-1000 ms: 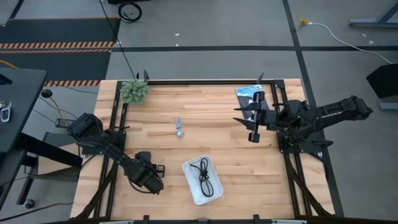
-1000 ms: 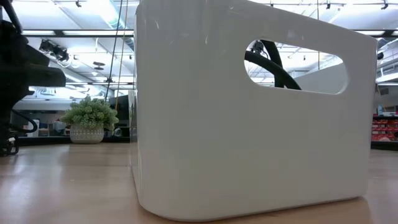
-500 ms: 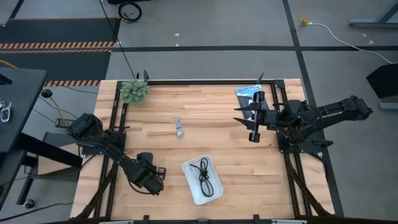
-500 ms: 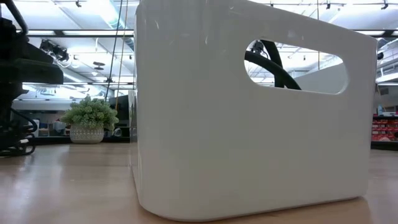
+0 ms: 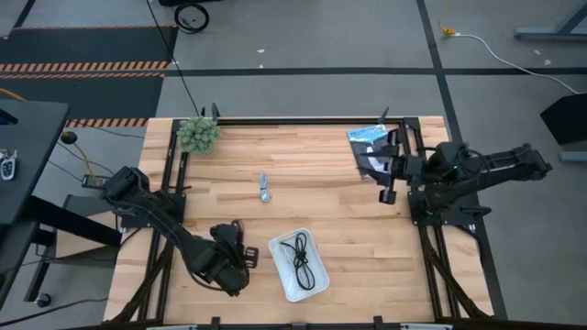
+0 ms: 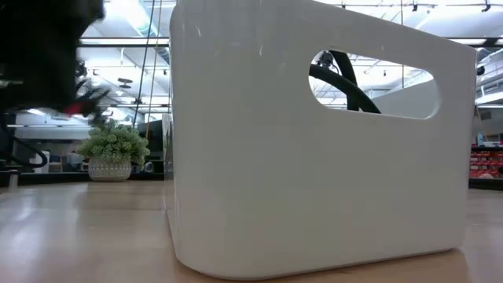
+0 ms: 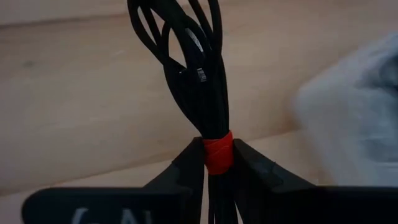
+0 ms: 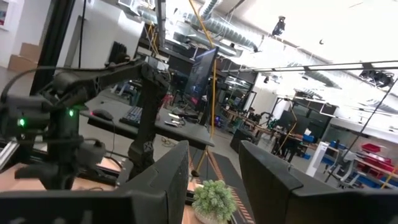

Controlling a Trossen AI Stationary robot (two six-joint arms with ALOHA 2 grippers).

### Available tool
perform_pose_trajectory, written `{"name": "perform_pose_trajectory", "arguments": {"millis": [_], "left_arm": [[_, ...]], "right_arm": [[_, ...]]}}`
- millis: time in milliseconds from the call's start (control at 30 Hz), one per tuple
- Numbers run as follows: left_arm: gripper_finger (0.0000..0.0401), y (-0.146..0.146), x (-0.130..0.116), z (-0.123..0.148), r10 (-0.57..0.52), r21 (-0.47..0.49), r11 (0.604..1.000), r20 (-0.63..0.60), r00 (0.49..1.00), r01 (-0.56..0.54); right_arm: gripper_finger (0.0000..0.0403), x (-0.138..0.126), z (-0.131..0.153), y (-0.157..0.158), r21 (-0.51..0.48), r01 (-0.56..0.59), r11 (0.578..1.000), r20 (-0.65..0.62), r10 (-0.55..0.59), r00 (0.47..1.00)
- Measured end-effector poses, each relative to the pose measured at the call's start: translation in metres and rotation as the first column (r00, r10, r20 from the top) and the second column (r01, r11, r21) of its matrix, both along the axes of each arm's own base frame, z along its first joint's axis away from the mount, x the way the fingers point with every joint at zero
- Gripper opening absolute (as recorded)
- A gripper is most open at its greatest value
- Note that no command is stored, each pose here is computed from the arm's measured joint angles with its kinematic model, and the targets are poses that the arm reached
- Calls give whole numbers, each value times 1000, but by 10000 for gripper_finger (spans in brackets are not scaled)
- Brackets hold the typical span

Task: Pick and place USB-C Cables
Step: Put the black charger cable into the white bin

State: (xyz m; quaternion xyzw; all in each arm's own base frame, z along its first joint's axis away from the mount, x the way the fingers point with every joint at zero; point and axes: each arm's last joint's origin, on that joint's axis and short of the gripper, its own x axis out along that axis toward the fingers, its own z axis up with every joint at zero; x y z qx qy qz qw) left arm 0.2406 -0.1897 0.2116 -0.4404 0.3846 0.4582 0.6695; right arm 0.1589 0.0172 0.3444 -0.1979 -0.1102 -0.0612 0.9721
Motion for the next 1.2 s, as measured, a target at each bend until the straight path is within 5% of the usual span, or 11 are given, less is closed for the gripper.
{"name": "perform_pose_trajectory", "arguments": {"millis": [233, 567, 833, 1200], "left_arm": [[72, -5, 21, 25, -2, 28, 1000, 208, 978, -4], [74, -13, 67, 25, -42, -41, 997, 475, 879, 69], [71, -13, 84, 19, -46, -100, 989, 513, 857, 113], [65, -23, 115, 65, -162, 29, 984, 555, 816, 175]], "right_arm": [[148, -18, 4, -6, 8, 33, 999, 9, -33, 999], [148, -18, 1, -10, 26, 61, 998, -17, -61, 998], [148, -18, 0, -15, 23, 82, 996, -27, -82, 996], [148, -18, -1, -15, 26, 67, 997, -37, -66, 997]]}}
